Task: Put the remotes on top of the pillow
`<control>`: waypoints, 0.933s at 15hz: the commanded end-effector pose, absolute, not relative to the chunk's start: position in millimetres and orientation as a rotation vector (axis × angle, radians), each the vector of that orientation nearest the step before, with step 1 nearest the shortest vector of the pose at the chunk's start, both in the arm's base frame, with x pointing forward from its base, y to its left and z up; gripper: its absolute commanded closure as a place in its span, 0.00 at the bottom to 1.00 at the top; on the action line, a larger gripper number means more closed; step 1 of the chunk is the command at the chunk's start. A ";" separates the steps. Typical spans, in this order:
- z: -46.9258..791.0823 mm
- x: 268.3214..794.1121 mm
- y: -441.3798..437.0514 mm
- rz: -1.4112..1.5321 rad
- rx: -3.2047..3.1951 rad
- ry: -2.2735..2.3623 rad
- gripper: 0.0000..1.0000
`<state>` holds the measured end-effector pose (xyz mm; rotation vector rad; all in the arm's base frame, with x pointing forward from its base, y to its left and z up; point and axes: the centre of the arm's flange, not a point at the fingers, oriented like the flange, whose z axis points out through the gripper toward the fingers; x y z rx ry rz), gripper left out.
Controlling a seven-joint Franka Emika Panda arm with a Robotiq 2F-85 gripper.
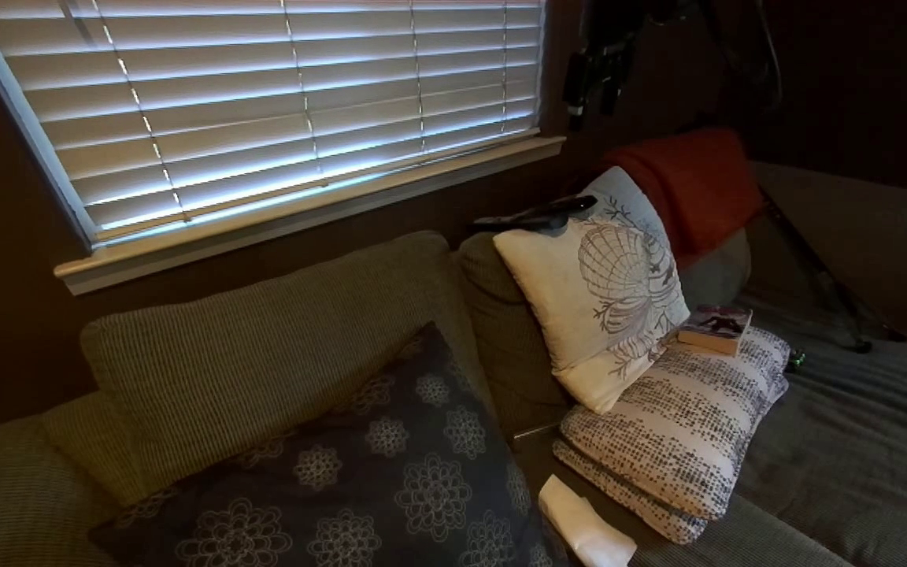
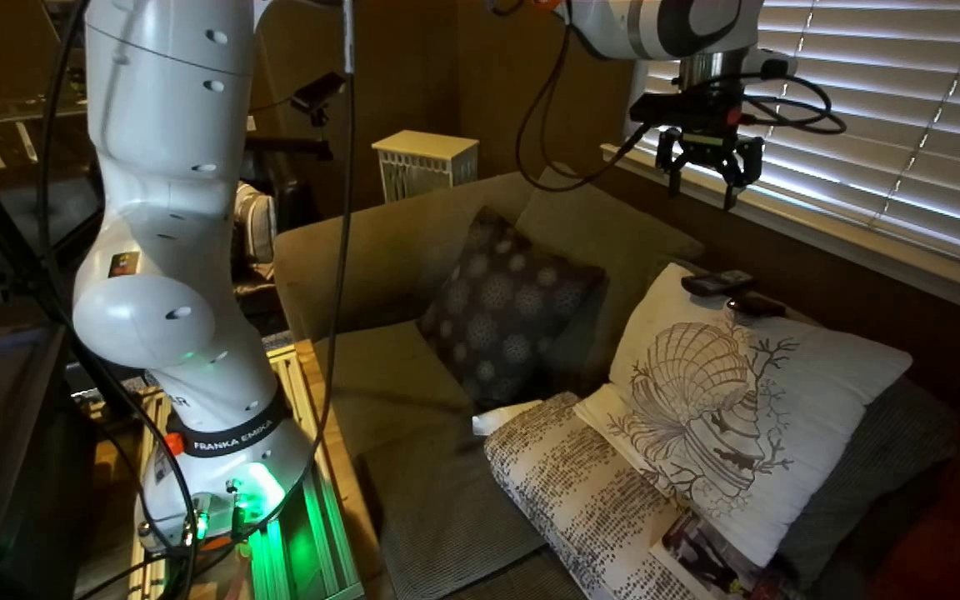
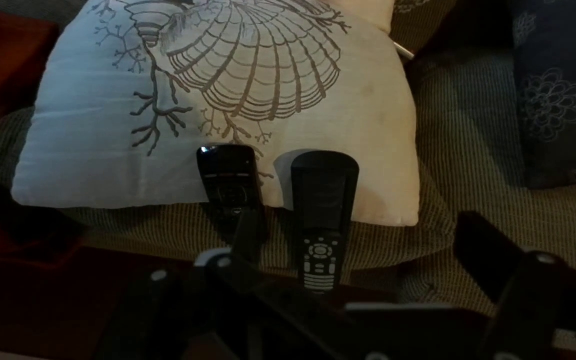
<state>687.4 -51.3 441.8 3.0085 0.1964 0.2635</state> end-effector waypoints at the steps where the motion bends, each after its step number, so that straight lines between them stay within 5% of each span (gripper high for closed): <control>1: 425.8 701.6 -51.9 0.375 3.018 0.187 0.00; 14: 359.9 747.3 -61.2 0.546 3.100 0.098 0.00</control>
